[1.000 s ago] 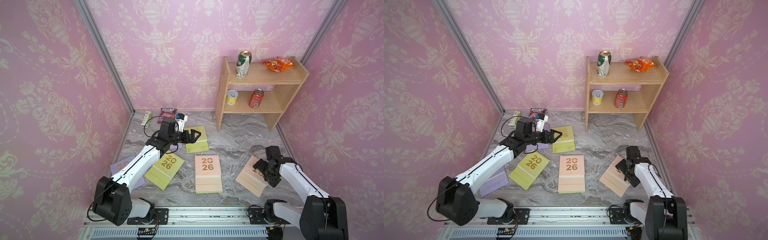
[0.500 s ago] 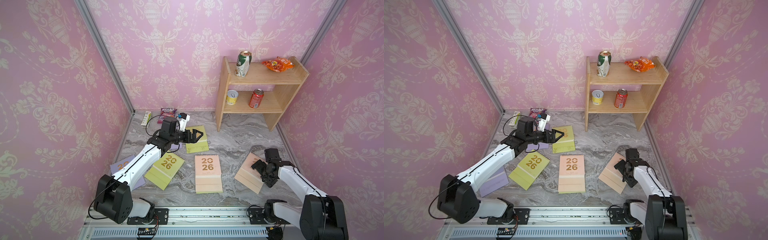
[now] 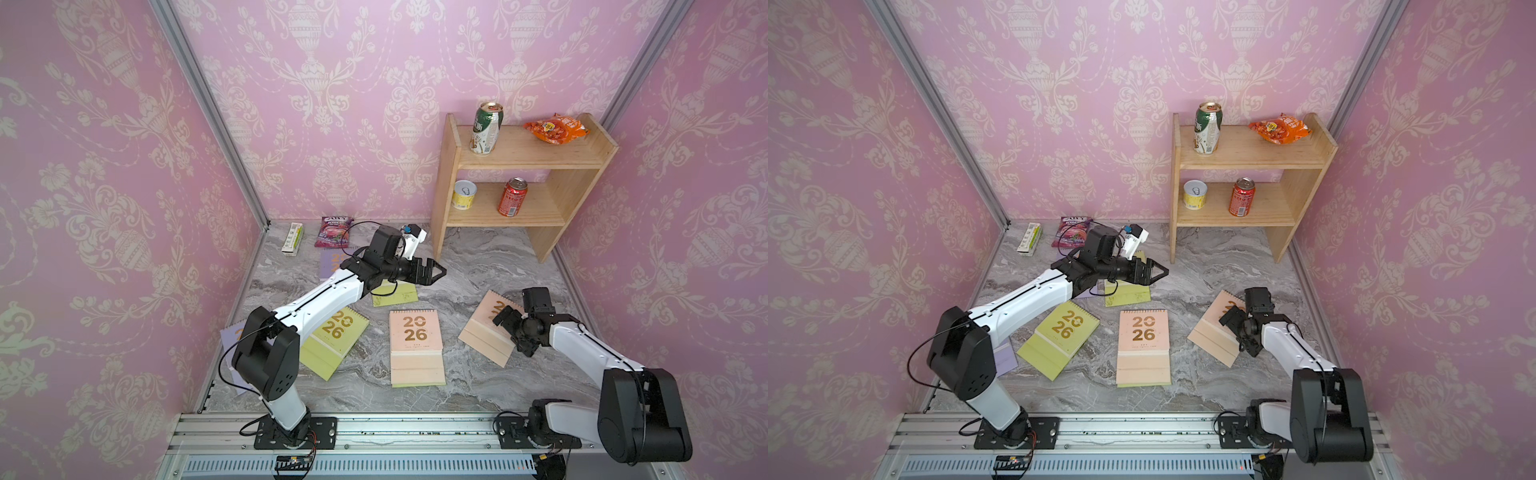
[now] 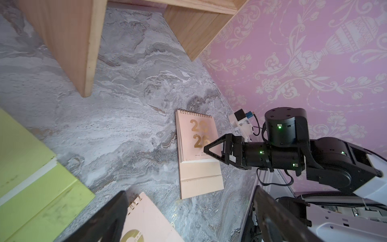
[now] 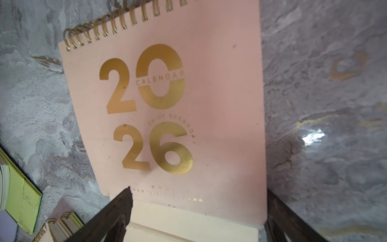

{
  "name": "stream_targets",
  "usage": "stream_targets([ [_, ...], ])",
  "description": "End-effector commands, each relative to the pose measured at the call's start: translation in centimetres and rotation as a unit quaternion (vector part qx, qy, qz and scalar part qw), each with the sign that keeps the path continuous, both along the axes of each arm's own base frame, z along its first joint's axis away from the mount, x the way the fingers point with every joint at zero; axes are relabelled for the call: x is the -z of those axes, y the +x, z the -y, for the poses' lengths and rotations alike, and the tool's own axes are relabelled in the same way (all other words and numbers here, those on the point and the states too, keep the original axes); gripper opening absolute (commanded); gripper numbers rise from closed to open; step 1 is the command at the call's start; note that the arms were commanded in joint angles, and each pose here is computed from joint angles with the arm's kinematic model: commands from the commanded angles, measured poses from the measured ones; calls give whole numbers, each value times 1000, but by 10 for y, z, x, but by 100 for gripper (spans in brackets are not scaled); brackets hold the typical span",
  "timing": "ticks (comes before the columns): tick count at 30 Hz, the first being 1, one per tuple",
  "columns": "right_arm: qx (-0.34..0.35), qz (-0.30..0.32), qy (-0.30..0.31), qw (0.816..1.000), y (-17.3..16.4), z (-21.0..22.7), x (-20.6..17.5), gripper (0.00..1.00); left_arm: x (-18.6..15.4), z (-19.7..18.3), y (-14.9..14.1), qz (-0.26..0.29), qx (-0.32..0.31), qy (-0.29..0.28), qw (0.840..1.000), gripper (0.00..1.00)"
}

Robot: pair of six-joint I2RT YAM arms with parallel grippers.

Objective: Stack the calendars
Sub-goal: Move the calendar to the center of the board.

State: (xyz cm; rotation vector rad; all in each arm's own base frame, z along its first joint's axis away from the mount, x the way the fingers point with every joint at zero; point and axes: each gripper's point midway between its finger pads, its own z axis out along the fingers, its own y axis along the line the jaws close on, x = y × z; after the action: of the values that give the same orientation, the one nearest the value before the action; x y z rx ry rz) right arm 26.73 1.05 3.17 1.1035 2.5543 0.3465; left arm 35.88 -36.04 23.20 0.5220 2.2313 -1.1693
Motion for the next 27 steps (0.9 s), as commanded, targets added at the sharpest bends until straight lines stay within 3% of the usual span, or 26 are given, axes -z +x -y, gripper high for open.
stream_targets([
  [1, -22, -14, 0, 1000, -2, -3, 7, 95, 4, 26, 8, -22, 10, -4, 1000, 94],
  [13, -20, -4, 14, 1000, 9, 17, 8, 95, 69, 95, 35, -88, 40, 33, 995, 89],
  [27, -67, 26, 45, 996, 26, 6, 5, 89, 119, 135, 27, -139, 67, 62, 986, 87],
])
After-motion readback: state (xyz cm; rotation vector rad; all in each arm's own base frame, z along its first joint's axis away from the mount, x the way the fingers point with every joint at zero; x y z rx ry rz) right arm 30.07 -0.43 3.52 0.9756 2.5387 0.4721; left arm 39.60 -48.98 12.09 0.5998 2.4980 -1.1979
